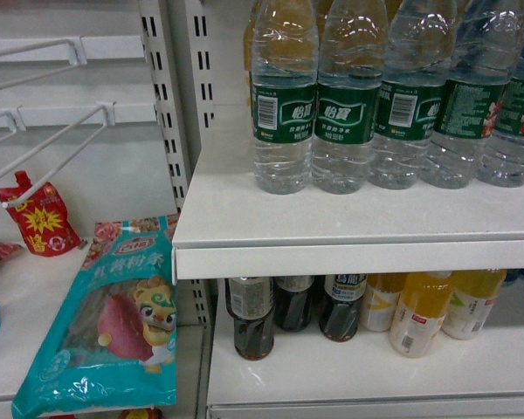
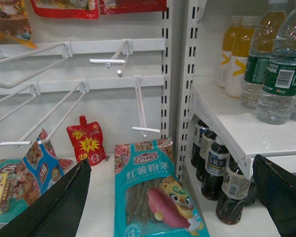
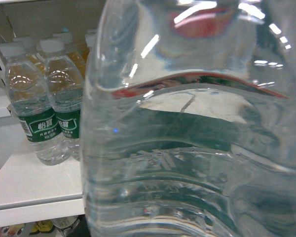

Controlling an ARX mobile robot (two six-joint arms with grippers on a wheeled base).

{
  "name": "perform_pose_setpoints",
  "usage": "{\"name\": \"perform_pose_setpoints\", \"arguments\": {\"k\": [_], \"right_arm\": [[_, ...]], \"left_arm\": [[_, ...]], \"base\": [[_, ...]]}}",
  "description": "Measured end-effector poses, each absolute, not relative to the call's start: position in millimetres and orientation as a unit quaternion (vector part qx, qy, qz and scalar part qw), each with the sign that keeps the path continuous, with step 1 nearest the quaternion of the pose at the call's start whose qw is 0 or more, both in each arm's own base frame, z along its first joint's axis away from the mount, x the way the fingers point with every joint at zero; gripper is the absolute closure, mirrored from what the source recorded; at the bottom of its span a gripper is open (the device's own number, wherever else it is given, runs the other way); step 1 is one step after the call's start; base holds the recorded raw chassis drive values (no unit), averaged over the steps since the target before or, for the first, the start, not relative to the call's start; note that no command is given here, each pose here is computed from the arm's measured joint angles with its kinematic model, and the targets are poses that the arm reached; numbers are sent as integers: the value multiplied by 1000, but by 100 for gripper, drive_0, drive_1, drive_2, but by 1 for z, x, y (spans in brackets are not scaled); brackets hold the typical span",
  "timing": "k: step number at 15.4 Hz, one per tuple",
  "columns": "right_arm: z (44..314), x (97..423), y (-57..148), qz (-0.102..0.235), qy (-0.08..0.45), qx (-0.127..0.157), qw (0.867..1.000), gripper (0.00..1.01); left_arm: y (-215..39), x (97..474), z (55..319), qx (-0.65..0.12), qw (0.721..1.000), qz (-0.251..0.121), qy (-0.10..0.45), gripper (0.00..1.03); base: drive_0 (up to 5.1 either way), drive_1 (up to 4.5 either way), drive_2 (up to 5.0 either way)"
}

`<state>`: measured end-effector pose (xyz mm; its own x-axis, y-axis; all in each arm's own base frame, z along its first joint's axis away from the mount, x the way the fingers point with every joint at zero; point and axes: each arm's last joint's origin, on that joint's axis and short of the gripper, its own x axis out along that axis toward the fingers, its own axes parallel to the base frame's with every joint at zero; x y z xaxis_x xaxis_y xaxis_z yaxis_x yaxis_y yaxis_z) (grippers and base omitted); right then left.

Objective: Move water from second to third shelf

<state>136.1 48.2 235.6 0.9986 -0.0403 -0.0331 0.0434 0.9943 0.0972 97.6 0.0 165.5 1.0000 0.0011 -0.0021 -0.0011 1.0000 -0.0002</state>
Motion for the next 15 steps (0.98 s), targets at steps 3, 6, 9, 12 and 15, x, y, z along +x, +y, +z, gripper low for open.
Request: {"name": "perform_pose_setpoints", "arguments": {"k": [3,6,9,12,15], "right_arm": [[236,136,46,-10,31,45,998,59],[233,148,46,71,68,42,994,59],[234,183,42,86,64,18,994,59],[231,220,43,90,79,16,993,59],[227,252,56,111,91,14,989,59]], "left_arm": [[0,98,166,0,1000,0,1,5],[0,98,166,0,1000,0,1,5],[0,98,166,0,1000,0,1,5],[0,98,166,0,1000,0,1,5],[0,98,166,0,1000,0,1,5]], "base": [[0,0,0],[0,0,0],[0,0,0],[0,0,0],[0,0,0]]}}
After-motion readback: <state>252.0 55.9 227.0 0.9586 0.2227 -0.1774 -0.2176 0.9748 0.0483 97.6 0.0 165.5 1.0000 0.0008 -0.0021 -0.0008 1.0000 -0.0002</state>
